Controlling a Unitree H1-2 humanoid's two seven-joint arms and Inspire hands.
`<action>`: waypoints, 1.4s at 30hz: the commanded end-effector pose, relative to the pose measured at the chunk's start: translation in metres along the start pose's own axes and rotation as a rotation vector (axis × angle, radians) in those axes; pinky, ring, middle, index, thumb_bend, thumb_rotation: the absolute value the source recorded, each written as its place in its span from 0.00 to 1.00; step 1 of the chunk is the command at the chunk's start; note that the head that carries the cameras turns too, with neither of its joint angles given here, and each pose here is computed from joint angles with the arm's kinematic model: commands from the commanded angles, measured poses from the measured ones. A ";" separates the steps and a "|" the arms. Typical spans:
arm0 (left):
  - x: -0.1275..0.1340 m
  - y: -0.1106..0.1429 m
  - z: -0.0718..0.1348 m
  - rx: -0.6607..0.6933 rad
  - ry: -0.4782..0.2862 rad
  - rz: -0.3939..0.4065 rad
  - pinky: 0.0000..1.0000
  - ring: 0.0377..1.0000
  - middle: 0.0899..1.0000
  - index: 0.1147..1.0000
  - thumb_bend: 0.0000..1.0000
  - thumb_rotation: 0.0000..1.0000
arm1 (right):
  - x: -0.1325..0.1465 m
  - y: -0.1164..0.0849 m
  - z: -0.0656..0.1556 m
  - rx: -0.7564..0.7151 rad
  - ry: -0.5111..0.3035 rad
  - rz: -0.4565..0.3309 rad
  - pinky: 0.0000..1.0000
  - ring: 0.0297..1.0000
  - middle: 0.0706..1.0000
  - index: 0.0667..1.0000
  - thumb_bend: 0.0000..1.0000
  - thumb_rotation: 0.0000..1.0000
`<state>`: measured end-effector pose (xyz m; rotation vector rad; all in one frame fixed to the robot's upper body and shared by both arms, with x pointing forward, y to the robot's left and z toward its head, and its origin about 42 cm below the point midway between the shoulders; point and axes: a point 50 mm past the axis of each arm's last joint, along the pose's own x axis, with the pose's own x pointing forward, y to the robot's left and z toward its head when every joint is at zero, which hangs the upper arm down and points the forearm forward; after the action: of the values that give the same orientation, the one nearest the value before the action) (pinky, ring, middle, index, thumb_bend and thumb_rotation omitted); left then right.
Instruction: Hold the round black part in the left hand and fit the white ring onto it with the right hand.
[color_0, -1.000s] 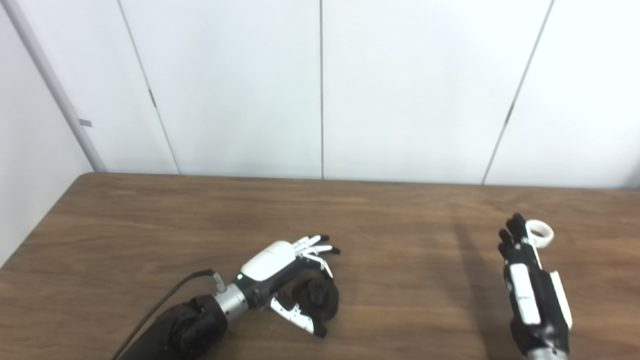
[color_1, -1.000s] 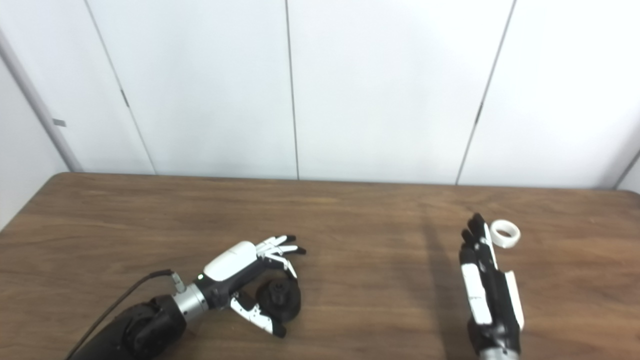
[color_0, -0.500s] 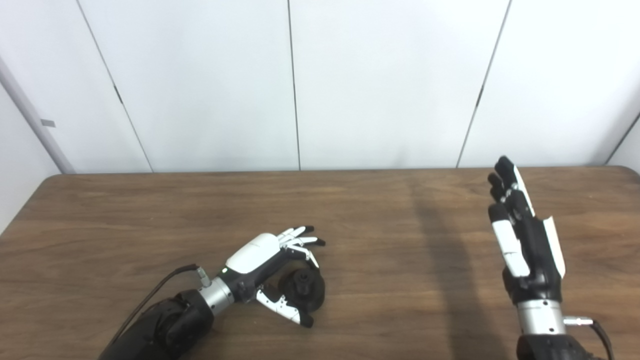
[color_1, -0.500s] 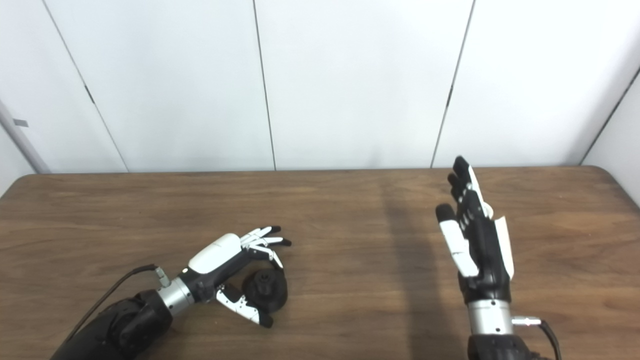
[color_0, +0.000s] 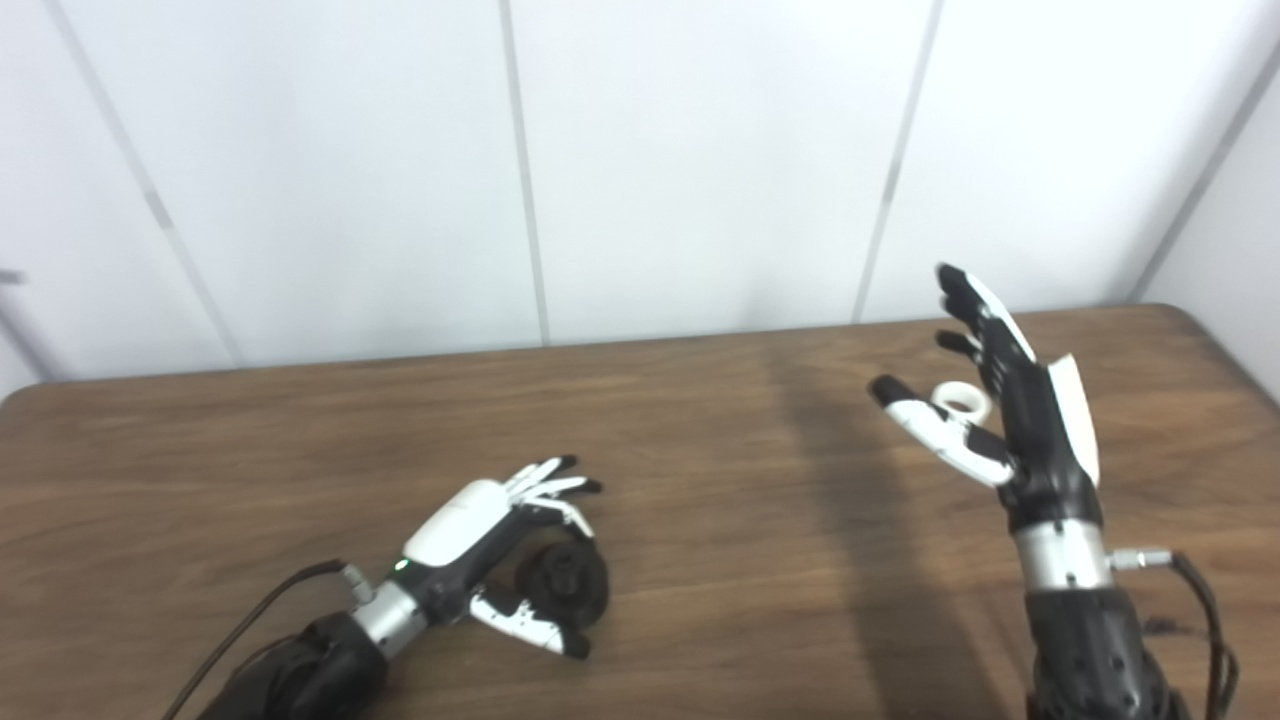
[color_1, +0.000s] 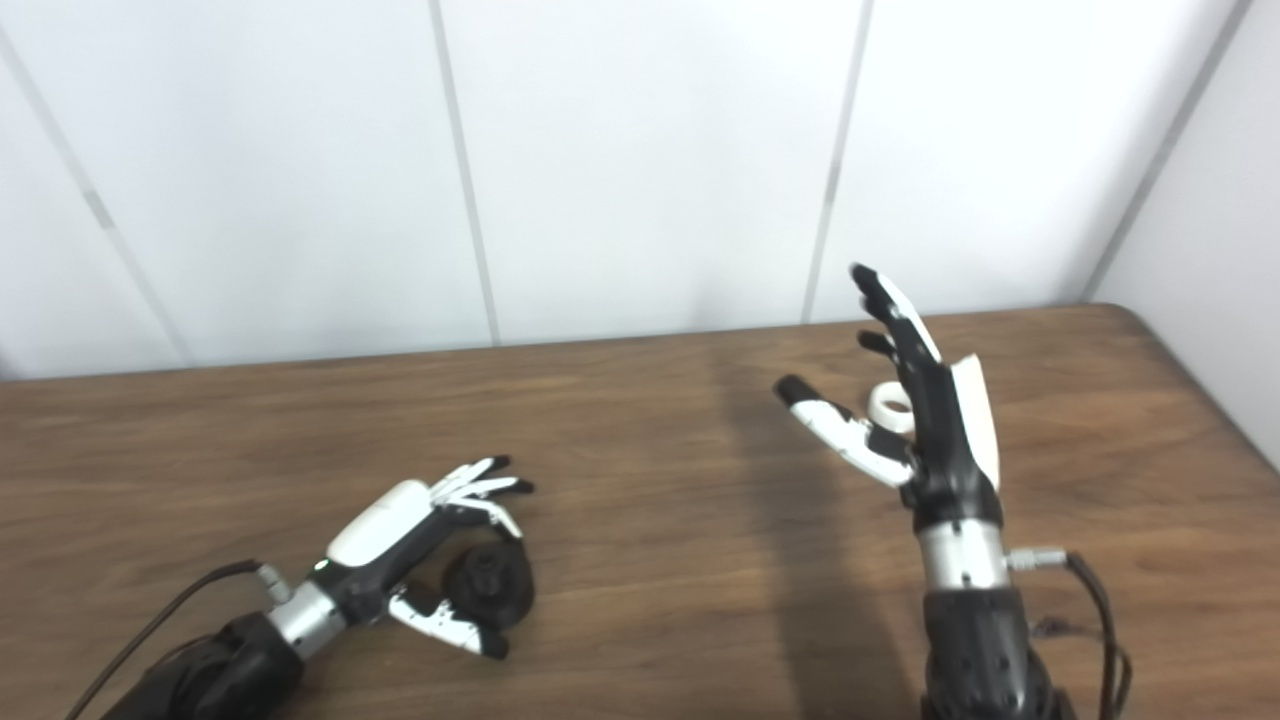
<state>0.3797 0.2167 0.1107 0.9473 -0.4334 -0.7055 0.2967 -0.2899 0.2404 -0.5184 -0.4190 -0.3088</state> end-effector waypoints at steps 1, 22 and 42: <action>-0.019 -0.019 -0.015 0.022 0.074 -0.130 1.00 1.00 0.89 0.41 0.53 0.06 | 0.016 -0.014 0.004 -0.061 -0.027 -0.068 0.72 0.86 0.88 0.80 0.64 0.24; -0.025 -0.025 -0.016 0.001 0.086 -0.123 1.00 1.00 0.89 0.41 0.53 0.06 | 0.110 -0.082 -0.038 -0.550 0.020 0.133 0.84 0.92 0.84 0.69 0.87 0.18; -0.035 -0.026 -0.022 -0.011 0.109 -0.126 1.00 1.00 0.88 0.41 0.53 0.06 | 0.157 -0.059 -0.076 -0.825 0.160 0.443 0.97 1.00 0.92 0.71 0.94 0.24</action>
<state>0.3779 0.2214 0.1092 0.9292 -0.4210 -0.7001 0.4237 -0.4005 0.2384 -1.3026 0.0836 -0.0273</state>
